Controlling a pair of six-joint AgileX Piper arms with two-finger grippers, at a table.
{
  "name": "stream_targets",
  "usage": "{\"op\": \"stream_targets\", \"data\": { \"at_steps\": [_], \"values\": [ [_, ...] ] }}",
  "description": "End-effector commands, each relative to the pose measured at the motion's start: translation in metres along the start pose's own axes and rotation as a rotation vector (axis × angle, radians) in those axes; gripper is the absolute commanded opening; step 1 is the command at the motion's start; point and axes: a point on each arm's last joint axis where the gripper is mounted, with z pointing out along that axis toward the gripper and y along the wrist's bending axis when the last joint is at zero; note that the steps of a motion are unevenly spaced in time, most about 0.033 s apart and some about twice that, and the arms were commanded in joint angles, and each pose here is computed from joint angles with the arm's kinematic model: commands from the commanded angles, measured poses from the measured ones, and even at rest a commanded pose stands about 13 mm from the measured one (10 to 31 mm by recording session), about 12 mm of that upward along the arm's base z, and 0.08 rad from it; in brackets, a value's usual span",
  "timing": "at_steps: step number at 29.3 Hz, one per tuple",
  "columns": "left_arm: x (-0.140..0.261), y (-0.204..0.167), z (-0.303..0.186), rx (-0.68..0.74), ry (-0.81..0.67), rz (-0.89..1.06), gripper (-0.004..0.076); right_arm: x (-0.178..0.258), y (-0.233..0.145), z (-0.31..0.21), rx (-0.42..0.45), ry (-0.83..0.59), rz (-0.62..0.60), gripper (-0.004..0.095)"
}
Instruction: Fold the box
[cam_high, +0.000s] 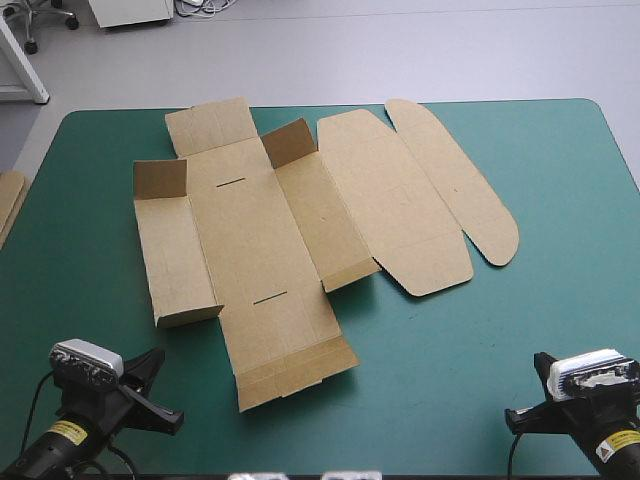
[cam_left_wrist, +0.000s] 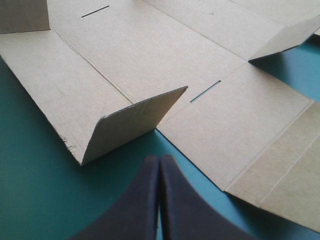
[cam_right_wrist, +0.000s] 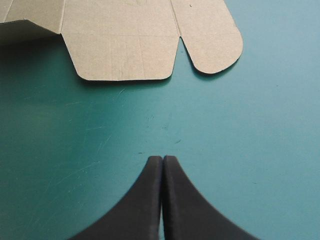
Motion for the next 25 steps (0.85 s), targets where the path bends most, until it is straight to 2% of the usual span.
{"op": "stream_targets", "data": {
  "at_steps": [1,18,22,25],
  "values": [
    [-0.014,0.001,-0.004,-0.010,-0.087,-0.028,-0.0010,-0.013,-0.001,-0.004,0.016,-0.082,-0.010,-0.0015],
    [-0.016,0.001,-0.005,-0.009,-0.096,-0.034,-0.0010,-0.014,-0.001,-0.005,0.017,-0.086,-0.012,-0.0015],
    [-0.045,0.006,-0.016,-0.056,-0.169,-0.067,-0.0001,-0.037,-0.003,-0.010,0.034,-0.101,-0.053,-0.0015],
    [-0.071,0.011,-0.020,-0.077,-0.152,-0.044,0.0041,-0.064,-0.006,-0.011,0.047,-0.099,-0.066,-0.0014]
  ]
}}
